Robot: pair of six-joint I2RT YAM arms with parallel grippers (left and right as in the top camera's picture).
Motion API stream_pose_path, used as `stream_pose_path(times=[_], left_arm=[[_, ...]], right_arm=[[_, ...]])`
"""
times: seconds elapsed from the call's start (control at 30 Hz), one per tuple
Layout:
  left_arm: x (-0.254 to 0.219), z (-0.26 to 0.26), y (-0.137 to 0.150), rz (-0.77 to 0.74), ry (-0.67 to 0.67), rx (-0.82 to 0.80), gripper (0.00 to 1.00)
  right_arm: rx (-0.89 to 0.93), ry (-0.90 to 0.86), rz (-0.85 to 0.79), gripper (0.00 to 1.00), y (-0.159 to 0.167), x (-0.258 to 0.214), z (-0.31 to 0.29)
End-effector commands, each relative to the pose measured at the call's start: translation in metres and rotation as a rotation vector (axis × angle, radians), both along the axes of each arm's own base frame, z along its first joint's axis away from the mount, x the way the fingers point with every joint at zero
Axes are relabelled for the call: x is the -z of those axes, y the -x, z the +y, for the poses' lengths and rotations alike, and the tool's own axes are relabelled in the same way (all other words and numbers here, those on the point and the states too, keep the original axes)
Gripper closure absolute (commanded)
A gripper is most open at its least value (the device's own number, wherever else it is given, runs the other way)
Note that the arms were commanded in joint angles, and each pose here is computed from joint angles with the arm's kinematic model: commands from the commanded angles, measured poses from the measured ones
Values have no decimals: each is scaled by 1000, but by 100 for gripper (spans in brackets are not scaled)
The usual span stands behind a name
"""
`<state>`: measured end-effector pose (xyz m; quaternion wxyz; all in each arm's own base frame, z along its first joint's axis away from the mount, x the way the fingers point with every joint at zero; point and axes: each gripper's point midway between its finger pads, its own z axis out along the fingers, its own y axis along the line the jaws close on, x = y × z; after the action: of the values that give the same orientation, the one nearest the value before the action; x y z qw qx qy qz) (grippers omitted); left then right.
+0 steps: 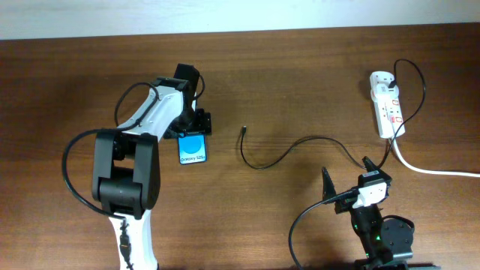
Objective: Plug charger to phone and switch on socket
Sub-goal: 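Lift the phone with the left gripper and tilt it upright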
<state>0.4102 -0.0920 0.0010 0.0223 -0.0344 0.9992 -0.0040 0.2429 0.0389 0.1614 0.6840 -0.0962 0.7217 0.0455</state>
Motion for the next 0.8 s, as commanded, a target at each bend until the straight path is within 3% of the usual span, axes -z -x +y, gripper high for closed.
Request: stream_pose_path(times=[0.0, 0.07, 0.17, 0.23, 0.77], left_arm=[[8, -5, 6, 34, 34, -62, 13], [7, -6, 4, 25, 36, -65, 12], [7, -6, -1, 8, 42, -101, 2], [7, -6, -1, 8, 41, -101, 2], [7, 1, -5, -12, 5, -104, 22]], right_arm=[[-18, -11, 3, 2, 1, 2, 4], [-18, -11, 3, 2, 1, 2, 4], [-18, -11, 3, 2, 1, 2, 4], [-18, -11, 3, 1, 1, 2, 4], [-18, -11, 3, 2, 1, 2, 4]])
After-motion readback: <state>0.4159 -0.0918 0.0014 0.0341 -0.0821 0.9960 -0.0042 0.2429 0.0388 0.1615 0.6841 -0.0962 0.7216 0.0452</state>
